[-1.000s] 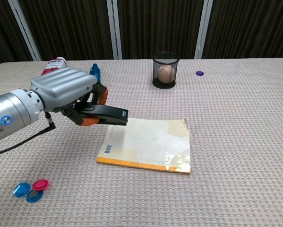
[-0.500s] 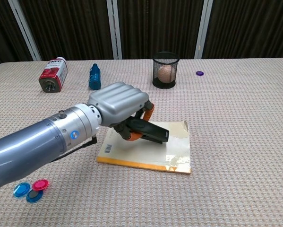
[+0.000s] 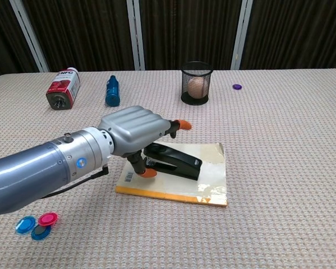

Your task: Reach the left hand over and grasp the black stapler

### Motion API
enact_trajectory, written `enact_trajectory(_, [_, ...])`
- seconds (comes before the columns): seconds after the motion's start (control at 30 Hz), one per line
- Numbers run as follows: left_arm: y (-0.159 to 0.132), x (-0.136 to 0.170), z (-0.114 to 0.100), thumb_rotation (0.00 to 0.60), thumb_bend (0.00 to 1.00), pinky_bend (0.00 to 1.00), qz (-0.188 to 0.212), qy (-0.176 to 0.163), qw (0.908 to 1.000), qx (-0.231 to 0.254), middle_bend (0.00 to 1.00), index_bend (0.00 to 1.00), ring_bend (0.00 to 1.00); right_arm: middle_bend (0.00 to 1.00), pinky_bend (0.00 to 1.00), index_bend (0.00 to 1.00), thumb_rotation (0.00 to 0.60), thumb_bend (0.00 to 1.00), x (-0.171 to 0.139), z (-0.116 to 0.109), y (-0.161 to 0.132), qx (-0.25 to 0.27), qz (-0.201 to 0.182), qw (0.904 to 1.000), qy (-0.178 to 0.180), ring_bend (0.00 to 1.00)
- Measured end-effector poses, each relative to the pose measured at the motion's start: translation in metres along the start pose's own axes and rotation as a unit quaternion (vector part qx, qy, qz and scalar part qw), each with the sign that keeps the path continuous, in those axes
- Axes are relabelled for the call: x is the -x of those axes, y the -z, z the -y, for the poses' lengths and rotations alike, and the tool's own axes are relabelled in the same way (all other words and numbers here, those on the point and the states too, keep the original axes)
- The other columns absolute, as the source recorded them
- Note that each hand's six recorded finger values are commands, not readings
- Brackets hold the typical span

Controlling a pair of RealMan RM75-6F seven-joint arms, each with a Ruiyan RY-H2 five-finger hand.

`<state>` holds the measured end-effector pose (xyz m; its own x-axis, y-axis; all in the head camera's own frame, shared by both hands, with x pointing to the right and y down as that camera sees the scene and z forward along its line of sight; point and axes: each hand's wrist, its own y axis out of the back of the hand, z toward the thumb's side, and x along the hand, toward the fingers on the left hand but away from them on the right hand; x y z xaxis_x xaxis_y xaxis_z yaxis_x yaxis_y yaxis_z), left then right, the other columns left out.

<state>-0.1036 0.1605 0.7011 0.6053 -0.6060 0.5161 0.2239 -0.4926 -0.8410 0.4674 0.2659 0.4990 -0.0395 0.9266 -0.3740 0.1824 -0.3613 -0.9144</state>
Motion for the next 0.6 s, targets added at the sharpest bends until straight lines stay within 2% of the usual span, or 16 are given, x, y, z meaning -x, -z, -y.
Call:
enact_trajectory(0.17, [0.011,0.024,-0.017,0.6,0.2,0.19,-0.003,-0.013,0.9999,0.008,0.01,0.0,0.02,0.0,0.0,0.0,0.6,0.06,0.001,0.002,0.0,-0.004,0.003,1.0,-0.001,0.0])
enact_trajectory(0.27, [0.031,0.048,-0.03,0.6,0.21,0.16,-0.022,-0.031,0.9993,0.002,0.0,0.0,0.0,0.0,0.0,0.0,0.6,0.06,0.002,0.004,-0.002,-0.008,0.003,1.0,-0.002,0.0])
enact_trajectory(0.43, [0.082,0.105,-0.041,0.6,0.21,0.16,-0.098,-0.066,0.9923,-0.036,0.0,0.0,0.0,0.0,0.0,0.0,0.6,0.06,0.002,0.008,-0.005,-0.017,0.004,0.9998,-0.005,0.0])
enact_trajectory(0.6, [0.125,0.176,-0.029,0.6,0.21,0.16,-0.2,-0.094,0.973,-0.066,0.0,0.0,0.0,0.0,0.0,0.0,0.6,0.06,0.001,0.011,-0.008,-0.024,0.005,0.9997,-0.006,0.0])
